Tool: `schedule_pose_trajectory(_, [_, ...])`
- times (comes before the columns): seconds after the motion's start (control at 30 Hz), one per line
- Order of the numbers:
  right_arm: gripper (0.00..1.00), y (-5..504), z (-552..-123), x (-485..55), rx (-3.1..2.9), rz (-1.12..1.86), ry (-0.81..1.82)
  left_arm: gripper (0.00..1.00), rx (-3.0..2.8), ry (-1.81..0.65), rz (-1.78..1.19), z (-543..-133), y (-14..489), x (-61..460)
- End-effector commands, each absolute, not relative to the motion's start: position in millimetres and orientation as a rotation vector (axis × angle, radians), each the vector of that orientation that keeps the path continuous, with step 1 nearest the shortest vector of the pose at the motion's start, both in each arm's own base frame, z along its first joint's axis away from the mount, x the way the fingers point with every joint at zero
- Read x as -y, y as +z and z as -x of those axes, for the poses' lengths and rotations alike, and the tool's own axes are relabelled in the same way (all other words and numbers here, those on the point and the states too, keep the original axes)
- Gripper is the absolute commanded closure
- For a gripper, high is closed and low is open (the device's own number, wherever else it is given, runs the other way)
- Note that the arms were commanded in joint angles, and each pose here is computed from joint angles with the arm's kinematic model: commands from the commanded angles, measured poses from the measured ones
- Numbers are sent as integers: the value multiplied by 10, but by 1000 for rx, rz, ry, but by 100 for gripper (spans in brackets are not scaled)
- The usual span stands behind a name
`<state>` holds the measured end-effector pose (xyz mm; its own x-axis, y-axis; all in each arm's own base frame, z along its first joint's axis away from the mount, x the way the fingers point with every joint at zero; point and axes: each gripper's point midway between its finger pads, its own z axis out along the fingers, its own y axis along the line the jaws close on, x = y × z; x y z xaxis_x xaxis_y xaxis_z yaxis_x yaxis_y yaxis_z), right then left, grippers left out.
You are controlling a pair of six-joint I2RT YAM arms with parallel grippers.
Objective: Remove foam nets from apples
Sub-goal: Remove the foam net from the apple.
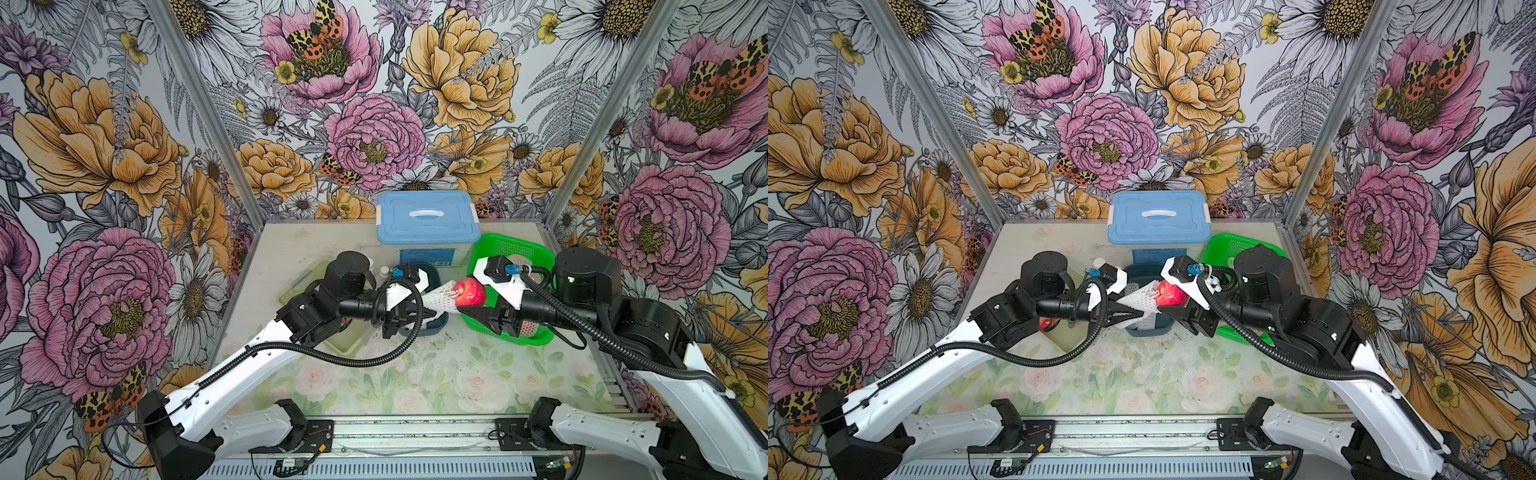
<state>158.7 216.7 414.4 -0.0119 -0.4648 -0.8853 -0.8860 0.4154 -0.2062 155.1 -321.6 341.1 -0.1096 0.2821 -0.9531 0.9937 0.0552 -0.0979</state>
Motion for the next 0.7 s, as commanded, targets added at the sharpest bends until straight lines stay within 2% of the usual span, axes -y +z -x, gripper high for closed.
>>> schedule_pose_trajectory(0.0, [42, 4326, -1548, -2041, -1600, 1167, 483, 100, -1501, -1045, -1305, -1587, 3492, 3142])
schedule_pose_trajectory(0.2, [43, 4189, -1584, -2101, -1668, 1235, 472, 100, -1484, -1032, -1287, -1579, 3567, 3111])
schedule_pose_trajectory(0.43, [48, 3956, -1798, -2187, -1767, 1283, 344, 100, -1491, -1023, -1283, -1579, 3573, 3088])
schedule_pose_trajectory(0.67, [48, 3920, -1829, -2058, -1795, 1270, 258, 100, -1585, -871, -1211, -1775, 3522, 2931])
